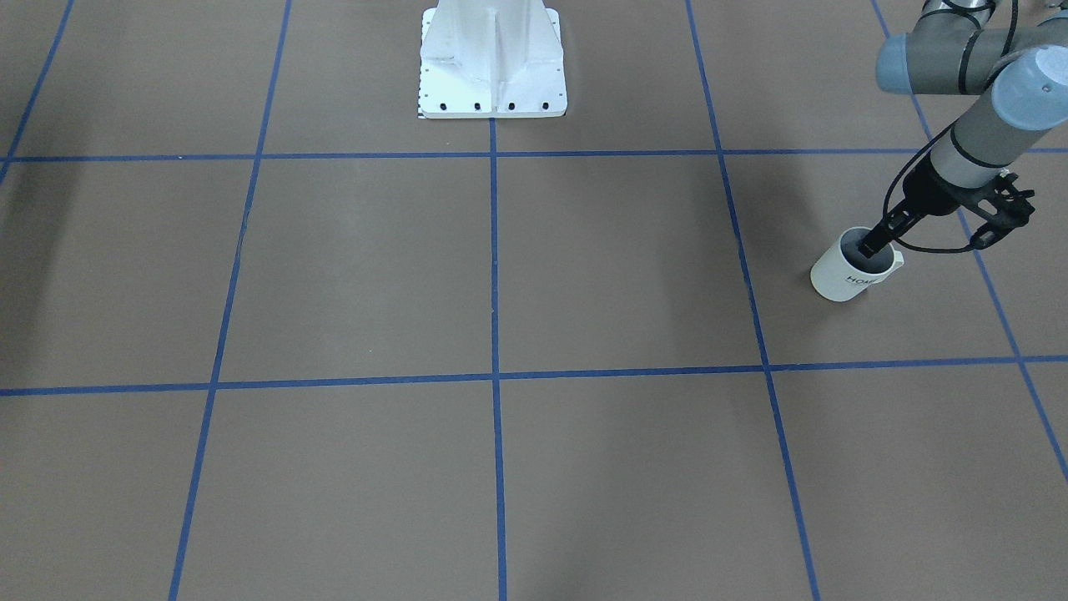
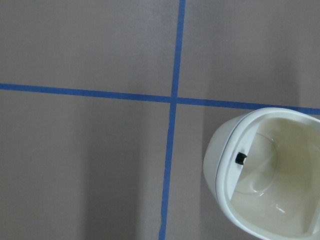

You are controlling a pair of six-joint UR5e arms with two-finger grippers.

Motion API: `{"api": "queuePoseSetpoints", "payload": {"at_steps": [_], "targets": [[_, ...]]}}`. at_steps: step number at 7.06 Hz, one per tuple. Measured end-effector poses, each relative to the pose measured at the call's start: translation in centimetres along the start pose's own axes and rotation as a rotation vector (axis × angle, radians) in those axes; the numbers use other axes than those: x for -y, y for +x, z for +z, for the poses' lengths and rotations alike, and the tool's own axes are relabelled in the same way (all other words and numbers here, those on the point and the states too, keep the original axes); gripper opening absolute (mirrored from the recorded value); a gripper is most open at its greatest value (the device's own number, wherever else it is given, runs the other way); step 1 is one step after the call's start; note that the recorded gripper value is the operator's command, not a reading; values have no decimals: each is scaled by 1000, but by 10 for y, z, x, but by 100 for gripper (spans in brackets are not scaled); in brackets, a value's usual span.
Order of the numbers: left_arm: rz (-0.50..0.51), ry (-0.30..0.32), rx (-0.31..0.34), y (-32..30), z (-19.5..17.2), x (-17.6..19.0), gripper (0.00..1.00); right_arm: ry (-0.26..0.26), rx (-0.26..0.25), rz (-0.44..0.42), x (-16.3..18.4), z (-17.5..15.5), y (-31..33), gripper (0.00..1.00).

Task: Left arm hands cup to right arm to dump lemon

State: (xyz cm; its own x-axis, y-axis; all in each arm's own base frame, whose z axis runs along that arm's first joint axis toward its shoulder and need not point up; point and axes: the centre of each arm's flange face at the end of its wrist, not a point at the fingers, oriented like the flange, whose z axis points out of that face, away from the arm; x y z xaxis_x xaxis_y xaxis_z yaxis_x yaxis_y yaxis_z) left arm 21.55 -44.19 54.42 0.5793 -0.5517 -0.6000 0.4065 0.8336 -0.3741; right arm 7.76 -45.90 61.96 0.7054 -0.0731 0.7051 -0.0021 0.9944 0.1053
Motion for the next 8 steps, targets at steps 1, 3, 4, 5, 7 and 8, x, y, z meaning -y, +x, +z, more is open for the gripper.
{"api": "queuePoseSetpoints", "payload": {"at_steps": [1,3,4,5,7,8], "targets": [[1,0,1,0,0,0,26,0,0,0,0,0,0,100],[1,-1,2,-1,1,0,0,0,0,0,0,0,0,100],[5,-3,-1,0,-1,-1,0,1,1,1,0,-1,0,100],[11,-8,-9,2,-6,-4,0,4,2,2,0,-2,1,100],[13,-33,-30,8,-27,-14,0,11,3,4,-1,-5,1,100],[5,-36,-37,10,-37,-13,0,17,4,-1,0,-9,-2,100]]}}
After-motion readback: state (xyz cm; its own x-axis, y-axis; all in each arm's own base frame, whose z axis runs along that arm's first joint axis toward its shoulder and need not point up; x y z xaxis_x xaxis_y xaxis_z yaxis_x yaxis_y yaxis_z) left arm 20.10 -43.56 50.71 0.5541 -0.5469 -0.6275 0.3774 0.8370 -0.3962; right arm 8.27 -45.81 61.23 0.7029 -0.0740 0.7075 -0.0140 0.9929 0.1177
